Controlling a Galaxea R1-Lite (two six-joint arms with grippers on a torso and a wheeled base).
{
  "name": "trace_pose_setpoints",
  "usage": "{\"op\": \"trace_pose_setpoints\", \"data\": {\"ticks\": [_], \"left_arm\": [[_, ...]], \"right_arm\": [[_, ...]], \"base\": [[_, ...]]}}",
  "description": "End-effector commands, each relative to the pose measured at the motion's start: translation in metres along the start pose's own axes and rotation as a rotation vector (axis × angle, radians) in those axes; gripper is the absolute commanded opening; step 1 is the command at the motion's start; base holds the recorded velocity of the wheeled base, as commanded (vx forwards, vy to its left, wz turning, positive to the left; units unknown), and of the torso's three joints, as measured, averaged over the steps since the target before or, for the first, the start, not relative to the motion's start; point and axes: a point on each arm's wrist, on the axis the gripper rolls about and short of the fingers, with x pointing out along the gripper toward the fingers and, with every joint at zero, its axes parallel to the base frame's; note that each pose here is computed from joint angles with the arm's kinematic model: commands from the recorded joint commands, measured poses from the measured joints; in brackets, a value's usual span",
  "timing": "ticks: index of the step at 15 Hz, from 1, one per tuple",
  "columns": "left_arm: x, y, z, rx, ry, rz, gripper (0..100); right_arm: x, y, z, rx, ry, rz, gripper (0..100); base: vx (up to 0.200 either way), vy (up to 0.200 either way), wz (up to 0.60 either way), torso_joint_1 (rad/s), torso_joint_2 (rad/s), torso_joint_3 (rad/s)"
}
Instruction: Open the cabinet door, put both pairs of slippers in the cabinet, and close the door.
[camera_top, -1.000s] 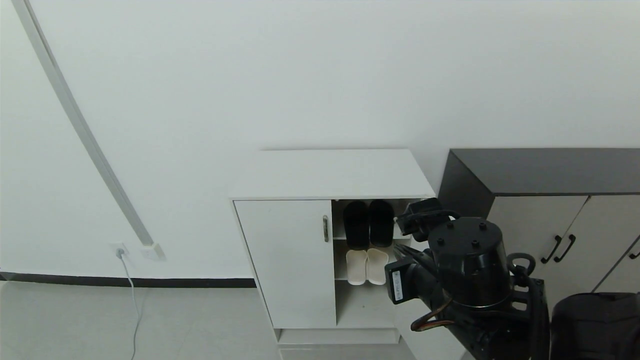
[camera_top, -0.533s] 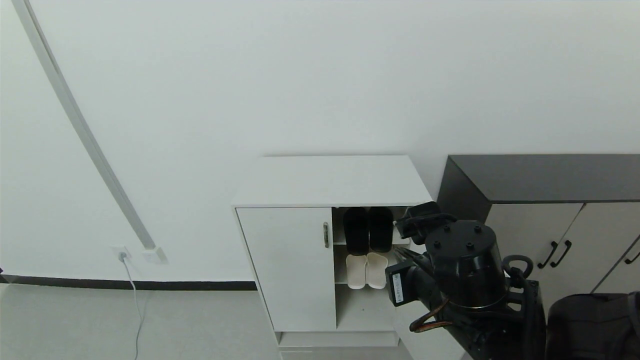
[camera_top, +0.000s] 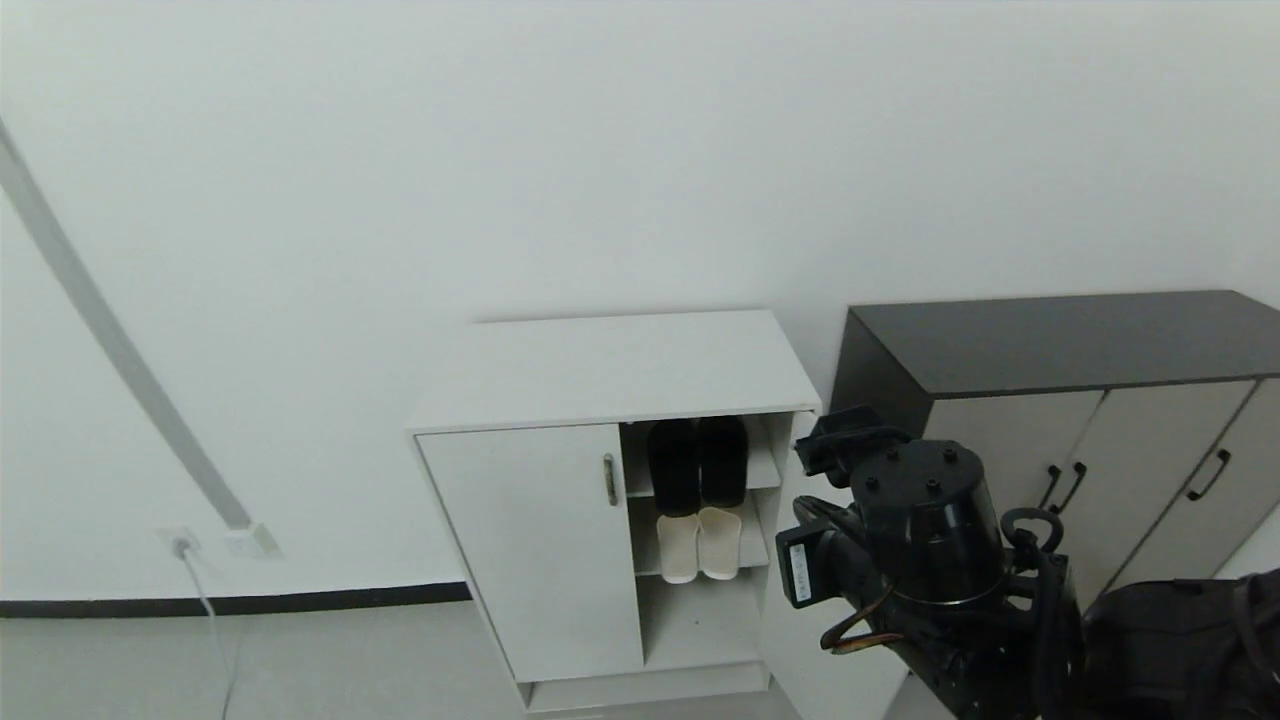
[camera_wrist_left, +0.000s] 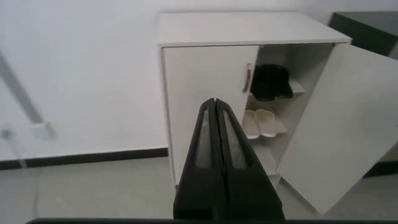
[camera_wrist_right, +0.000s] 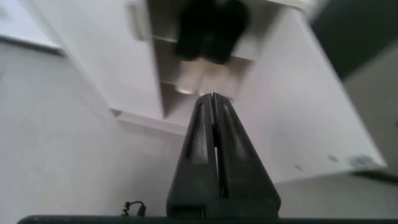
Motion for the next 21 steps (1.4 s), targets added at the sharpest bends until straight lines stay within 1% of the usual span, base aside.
{"op": "trace_pose_setpoints", "data": {"ticks": [1, 5, 8, 11, 12, 14, 16, 17, 19, 21], "left_arm": [[0.0, 0.0, 0.0, 0.0, 0.001, 0.004, 0], [0.0, 0.0, 0.0, -0.002, 0.001, 0.004, 0], [0.0, 0.0, 0.0, -0.002, 0.001, 0.004, 0], [0.0, 0.0, 0.0, 0.0, 0.003, 0.002, 0], [0.0, 0.0, 0.0, 0.003, 0.001, -0.001, 0], [0.0, 0.0, 0.0, 0.003, 0.001, -0.001, 0], [0.0, 0.0, 0.0, 0.003, 0.001, -0.001, 0], [0.0, 0.0, 0.0, 0.003, 0.001, -0.001, 0], [0.0, 0.0, 0.0, 0.003, 0.001, -0.001, 0], [0.0, 0.0, 0.0, 0.001, 0.001, -0.001, 0]], "right_arm": [[0.005, -0.001, -0.002, 0.001, 0.003, -0.011, 0], [0.009, 0.0, -0.004, -0.004, -0.018, -0.011, 0], [0.009, -0.001, -0.005, -0.007, -0.013, -0.014, 0], [0.01, -0.003, -0.005, -0.006, -0.013, -0.021, 0], [0.015, -0.006, -0.005, -0.001, -0.009, -0.028, 0], [0.034, -0.021, -0.001, 0.024, -0.004, -0.053, 0], [0.065, -0.044, 0.014, 0.07, -0.021, -0.118, 0], [0.078, -0.054, 0.018, 0.082, -0.016, -0.14, 0], [0.106, -0.074, 0.025, 0.101, 0.008, -0.162, 0], [0.131, -0.089, 0.026, 0.121, 0.011, -0.17, 0]], "base": [[0.0, 0.0, 0.0, 0.0, 0.0, 0.0], [0.0, 0.0, 0.0, 0.0, 0.0, 0.0], [0.0, 0.0, 0.0, 0.0, 0.0, 0.0], [-0.2, 0.0, 0.0, 0.001, 0.0, 0.004], [0.0, 0.0, 0.0, 0.0, 0.0, 0.0], [0.0, 0.0, 0.0, 0.0, 0.0, 0.0], [0.0, 0.0, 0.0, 0.0, 0.0, 0.0], [0.0, 0.0, 0.0, 0.0, 0.0, 0.0], [0.0, 0.0, 0.0, 0.0, 0.0, 0.0], [0.0, 0.0, 0.0, 0.0, 0.0, 0.0]]}}
